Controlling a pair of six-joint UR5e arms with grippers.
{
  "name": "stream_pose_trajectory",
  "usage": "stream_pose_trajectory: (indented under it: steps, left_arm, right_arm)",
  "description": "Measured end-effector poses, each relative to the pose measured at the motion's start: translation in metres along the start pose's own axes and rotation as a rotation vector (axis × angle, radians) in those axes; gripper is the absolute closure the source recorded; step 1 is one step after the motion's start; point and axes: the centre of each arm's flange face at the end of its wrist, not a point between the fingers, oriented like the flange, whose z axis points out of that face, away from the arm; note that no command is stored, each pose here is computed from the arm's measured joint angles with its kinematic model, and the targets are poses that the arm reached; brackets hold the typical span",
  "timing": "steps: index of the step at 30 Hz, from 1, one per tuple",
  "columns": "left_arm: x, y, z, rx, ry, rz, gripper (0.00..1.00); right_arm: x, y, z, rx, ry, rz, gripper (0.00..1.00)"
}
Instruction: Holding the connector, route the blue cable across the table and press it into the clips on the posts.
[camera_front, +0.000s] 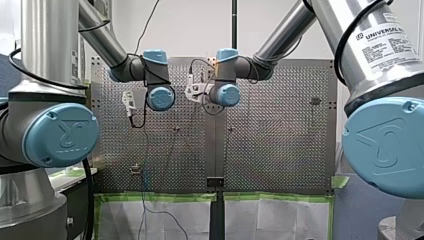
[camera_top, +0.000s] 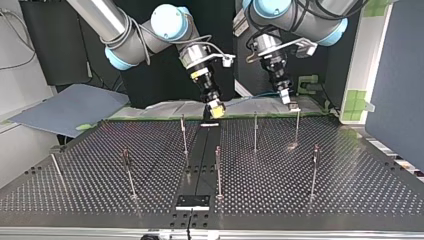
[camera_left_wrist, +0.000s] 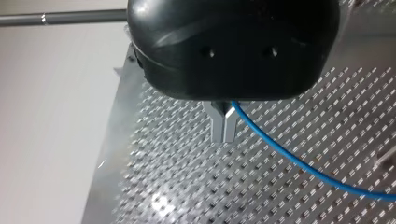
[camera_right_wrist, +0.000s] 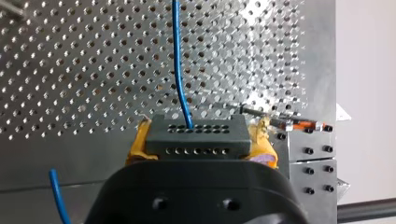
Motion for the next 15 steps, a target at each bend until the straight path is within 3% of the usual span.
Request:
stream_pose_trajectory:
  steps: [7, 15]
  left_arm:
    - [-0.025, 0.016, 0.014, -0.019, -0.015, 0.007, 1.0]
    - [-0.049, 0.021, 0.034, 0.0, -0.057, -0.018, 1.0]
  right_arm:
    - [0.014, -0.003, 0.013, 0.015, -0.008, 0.013, 1.0]
    - [0.021, -0.012, 0.024, 0.034, -0.031, 0.016, 1.0]
